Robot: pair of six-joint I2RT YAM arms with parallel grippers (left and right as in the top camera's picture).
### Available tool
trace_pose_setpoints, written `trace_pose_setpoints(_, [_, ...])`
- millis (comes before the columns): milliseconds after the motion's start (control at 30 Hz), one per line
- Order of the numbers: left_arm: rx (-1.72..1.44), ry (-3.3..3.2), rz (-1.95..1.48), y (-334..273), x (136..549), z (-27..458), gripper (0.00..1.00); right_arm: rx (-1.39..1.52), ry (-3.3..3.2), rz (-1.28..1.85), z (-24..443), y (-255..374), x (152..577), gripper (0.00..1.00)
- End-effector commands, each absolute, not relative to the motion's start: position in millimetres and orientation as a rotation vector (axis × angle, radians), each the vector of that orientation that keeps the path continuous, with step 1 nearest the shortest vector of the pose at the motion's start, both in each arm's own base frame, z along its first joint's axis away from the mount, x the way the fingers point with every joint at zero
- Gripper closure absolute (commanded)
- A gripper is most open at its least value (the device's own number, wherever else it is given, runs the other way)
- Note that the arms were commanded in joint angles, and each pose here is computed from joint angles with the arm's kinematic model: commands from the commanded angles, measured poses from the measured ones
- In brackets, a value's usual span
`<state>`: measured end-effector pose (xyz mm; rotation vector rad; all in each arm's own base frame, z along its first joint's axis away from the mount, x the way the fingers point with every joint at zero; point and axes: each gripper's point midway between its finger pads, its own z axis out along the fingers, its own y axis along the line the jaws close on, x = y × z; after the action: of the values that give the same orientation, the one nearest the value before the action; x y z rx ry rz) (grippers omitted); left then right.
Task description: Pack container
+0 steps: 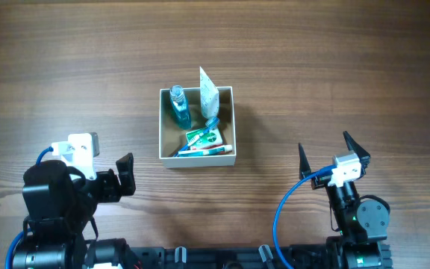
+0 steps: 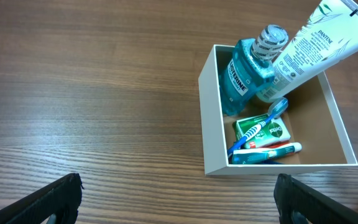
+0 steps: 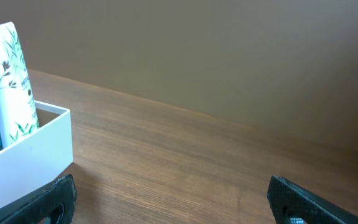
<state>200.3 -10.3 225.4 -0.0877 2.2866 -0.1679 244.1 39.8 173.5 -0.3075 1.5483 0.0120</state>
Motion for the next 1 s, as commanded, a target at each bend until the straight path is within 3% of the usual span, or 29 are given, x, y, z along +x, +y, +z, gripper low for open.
trace_pose_setpoints(0, [-0.081,2.281,-0.218,-17,200,226,0.00,-0.316,1.544,-0.009,174,38,244,0.00])
trace_pose_setpoints(467, [-0.067,2.208,-0.205,-16,194,210,0.00,-0.316,1.544,-0.009,174,38,244,0.00])
trace_pose_setpoints(700, [0.125,1.685,-0.055,-13,243,175,0.00,-0.316,1.544,-0.009,174,38,244,0.00])
trace_pose_setpoints(967, [0.122,1.635,-0.004,-12,246,158,0.00,-0.316,1.544,-0.009,174,38,244,0.00])
